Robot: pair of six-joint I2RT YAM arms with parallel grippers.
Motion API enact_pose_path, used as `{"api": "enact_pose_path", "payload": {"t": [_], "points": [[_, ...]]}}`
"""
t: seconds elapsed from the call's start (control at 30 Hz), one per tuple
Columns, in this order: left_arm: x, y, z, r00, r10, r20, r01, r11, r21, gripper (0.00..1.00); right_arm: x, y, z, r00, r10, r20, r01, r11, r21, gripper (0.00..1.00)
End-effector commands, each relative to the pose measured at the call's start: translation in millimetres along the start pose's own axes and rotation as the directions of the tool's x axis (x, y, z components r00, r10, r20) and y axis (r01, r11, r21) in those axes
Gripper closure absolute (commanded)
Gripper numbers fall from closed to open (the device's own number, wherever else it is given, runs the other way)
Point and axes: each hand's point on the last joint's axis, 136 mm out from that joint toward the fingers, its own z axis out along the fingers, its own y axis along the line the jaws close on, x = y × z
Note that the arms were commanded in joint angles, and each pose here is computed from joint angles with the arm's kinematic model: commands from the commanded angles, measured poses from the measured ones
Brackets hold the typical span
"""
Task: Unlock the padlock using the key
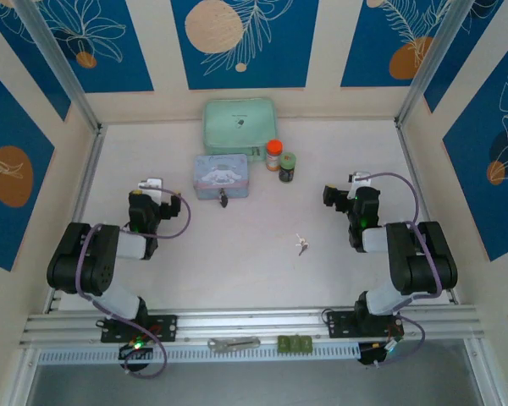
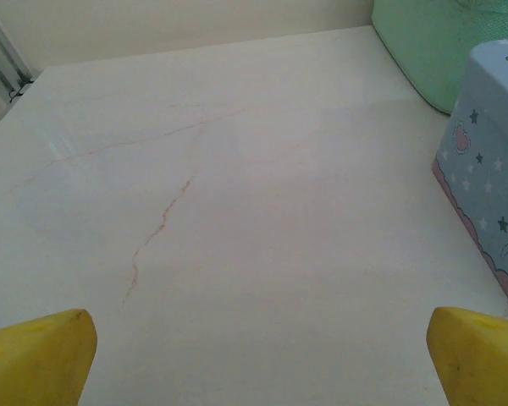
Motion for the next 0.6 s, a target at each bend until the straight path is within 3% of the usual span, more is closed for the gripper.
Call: {"api": "enact_pose_path", "payload": {"t": [0.0, 0.57], "points": [[-8.0, -1.2, -3.5, 0.999, 0.008, 0.033, -0.008, 1.000, 0.007, 0.01, -9.8, 6.4, -2.8, 0.999, -0.011, 0.034, 0.012, 1.000, -0.025, 0.01], [-7.3, -1.5, -2.7, 1.000, 0.003, 0.028, -0.004, 1.000, 0.017, 0.01, -10.4, 6.1, -2.4, 0.999, -0.008, 0.033, 0.009, 1.000, -0.029, 0.01]]}}
